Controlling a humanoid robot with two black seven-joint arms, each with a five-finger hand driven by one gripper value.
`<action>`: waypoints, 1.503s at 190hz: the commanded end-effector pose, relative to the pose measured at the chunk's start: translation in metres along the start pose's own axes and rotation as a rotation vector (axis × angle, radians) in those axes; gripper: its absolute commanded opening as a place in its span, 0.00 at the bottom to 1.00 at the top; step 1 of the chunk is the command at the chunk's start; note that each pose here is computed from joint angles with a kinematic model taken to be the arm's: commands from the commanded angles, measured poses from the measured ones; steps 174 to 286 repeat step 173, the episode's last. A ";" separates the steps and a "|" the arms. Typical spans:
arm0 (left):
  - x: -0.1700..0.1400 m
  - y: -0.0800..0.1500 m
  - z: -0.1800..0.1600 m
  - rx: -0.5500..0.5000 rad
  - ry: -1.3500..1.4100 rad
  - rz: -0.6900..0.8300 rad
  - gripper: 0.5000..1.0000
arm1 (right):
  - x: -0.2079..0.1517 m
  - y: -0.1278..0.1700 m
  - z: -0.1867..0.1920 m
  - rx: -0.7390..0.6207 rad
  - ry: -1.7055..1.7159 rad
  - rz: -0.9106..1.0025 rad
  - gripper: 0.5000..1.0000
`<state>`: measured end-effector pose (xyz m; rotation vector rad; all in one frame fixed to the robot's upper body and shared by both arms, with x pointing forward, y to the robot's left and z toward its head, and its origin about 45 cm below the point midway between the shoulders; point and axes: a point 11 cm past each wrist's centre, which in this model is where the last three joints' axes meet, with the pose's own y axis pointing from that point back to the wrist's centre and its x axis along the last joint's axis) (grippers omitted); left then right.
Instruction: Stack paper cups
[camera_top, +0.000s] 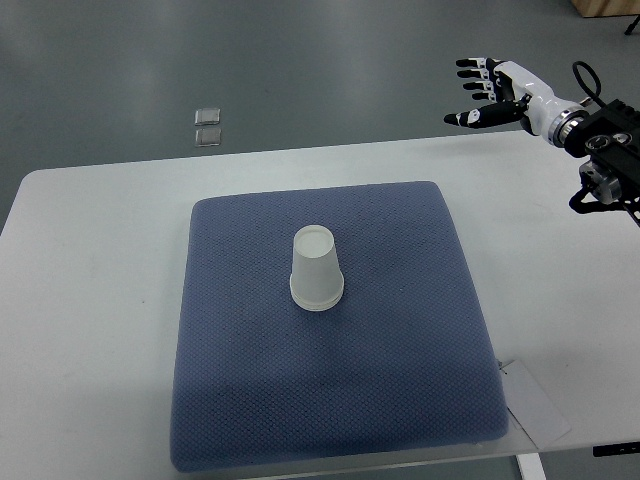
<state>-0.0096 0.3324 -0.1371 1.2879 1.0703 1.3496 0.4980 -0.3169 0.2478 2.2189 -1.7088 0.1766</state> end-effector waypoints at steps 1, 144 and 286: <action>0.000 0.000 0.000 0.001 0.000 0.000 1.00 | -0.004 0.001 0.011 -0.018 -0.145 0.030 0.78; 0.000 0.000 0.000 -0.001 0.000 0.000 1.00 | -0.078 -0.004 0.046 -0.069 -0.404 -0.012 0.83; 0.000 0.000 0.000 -0.001 0.000 0.000 1.00 | -0.078 -0.003 0.047 -0.072 -0.405 -0.012 0.83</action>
